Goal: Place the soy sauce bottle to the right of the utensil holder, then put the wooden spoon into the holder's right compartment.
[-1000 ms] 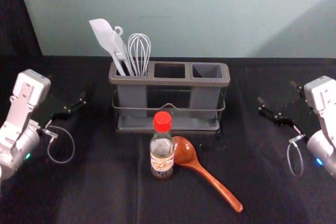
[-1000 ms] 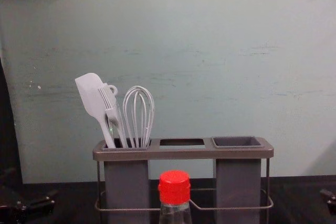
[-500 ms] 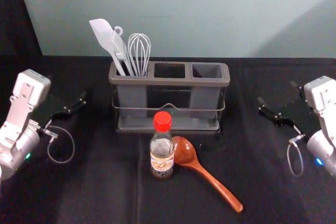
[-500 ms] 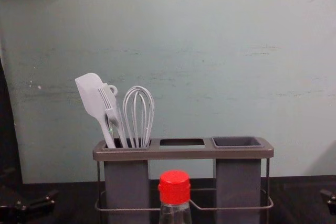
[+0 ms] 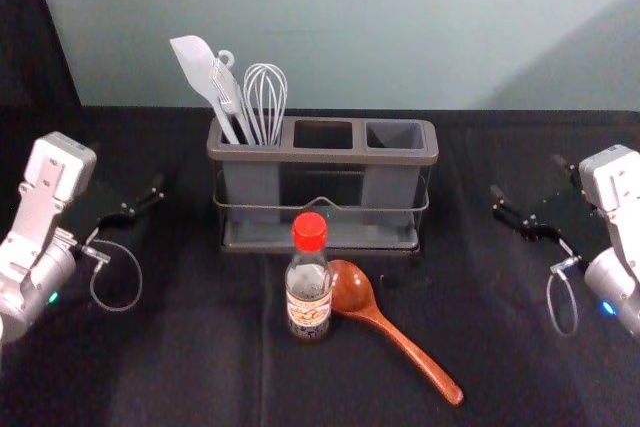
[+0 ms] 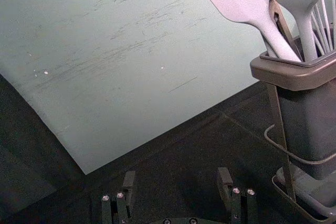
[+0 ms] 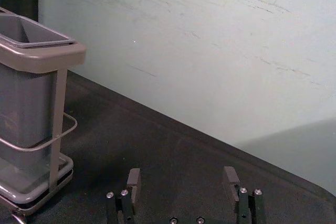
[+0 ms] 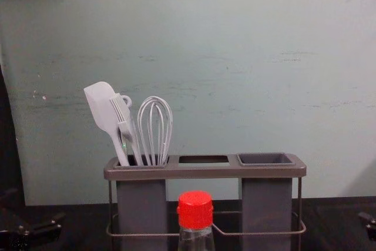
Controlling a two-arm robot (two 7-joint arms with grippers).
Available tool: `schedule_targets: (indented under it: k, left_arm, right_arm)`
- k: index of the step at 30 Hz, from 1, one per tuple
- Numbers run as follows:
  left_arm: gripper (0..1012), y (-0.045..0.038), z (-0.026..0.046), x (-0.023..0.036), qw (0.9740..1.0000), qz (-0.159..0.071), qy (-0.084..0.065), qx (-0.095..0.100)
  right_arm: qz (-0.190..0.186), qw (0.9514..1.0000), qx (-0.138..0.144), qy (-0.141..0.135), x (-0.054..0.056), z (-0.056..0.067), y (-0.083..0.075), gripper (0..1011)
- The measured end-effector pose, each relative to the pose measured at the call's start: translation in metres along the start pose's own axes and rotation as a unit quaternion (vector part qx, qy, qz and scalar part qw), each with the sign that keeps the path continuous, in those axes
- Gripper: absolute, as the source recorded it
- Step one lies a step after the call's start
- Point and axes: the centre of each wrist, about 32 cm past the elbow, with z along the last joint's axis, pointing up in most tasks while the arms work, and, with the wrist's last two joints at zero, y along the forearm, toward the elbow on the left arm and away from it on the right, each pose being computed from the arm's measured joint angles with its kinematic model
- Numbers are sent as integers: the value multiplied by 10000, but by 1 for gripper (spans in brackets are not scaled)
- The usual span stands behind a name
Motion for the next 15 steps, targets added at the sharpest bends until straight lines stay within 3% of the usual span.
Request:
schedule_targets:
  k: [10,15]
  left_arm:
    - [1000,0,0,0,10000,0,0,0]
    - [1000,0,0,0,10000,0,0,0]
  right_arm:
    - [-23,10000,-5,11,-1,12,-5,1000]
    - [-26,10000,30,36,-80,61,-93,1000]
